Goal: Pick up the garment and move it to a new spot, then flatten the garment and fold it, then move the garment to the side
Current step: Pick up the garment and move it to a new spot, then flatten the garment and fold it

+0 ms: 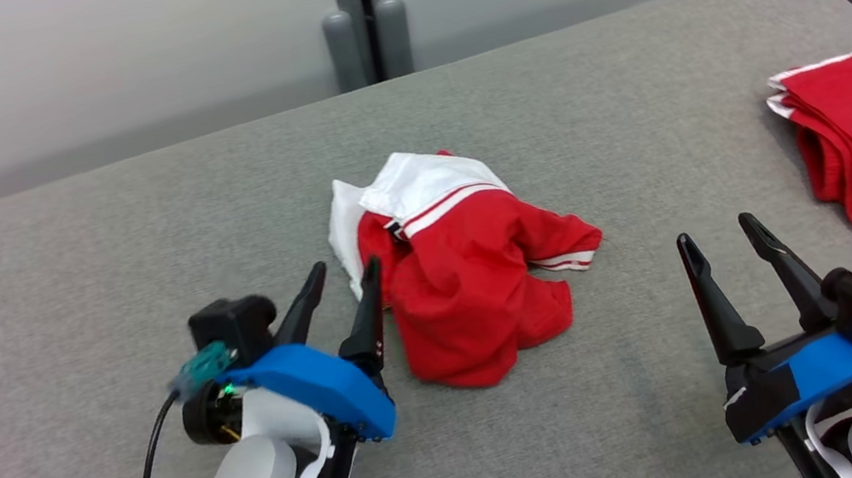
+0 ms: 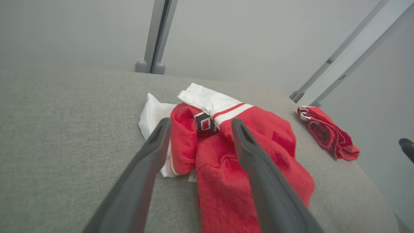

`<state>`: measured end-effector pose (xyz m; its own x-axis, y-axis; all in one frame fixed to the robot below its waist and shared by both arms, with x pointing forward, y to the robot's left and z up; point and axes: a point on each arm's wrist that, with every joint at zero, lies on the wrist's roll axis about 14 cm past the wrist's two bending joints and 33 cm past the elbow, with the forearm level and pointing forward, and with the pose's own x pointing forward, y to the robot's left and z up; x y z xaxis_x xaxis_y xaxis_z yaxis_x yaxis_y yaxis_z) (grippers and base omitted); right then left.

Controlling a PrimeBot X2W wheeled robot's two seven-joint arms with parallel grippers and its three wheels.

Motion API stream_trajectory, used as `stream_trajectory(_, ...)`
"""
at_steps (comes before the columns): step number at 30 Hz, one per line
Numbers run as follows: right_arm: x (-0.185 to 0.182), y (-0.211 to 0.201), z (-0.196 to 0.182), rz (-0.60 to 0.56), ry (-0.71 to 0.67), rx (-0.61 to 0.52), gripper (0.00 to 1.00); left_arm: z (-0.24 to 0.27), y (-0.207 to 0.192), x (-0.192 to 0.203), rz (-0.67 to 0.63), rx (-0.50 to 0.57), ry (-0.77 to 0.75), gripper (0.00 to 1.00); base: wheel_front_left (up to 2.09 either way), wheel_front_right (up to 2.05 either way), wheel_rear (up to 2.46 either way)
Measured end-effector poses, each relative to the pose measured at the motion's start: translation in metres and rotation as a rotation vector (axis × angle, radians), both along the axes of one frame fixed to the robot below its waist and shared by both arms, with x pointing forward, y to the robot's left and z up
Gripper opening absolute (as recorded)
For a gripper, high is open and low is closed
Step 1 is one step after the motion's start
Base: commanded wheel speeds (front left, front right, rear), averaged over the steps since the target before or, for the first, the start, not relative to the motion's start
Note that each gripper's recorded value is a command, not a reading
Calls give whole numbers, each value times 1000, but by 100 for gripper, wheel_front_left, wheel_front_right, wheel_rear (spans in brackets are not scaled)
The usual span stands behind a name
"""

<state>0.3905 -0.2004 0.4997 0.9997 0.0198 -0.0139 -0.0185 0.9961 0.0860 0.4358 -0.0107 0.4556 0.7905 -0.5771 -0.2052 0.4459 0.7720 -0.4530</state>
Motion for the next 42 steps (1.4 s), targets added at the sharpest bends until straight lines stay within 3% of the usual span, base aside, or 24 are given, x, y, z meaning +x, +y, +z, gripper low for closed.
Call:
stream_trajectory(6, 3, 7, 2, 22, -7, 4, 100, 17, 48, 4, 161, -26, -152, 100, 0, 0, 0)
stream_trajectory(16, -4, 10, 0, 28, 0, 10, 100, 39, 113, -10, 317, 68, -308, 100, 0, 0, 0)
stream_trajectory(25, -8, 9, -4, 22, 9, 24, 100, 39, 169, -34, 474, 143, -331, 100, 0, 0, 0)
stream_trajectory(42, -10, 14, -15, 32, 50, 32, 100, 18, 187, -50, 507, 214, -285, 100, 0, 0, 0)
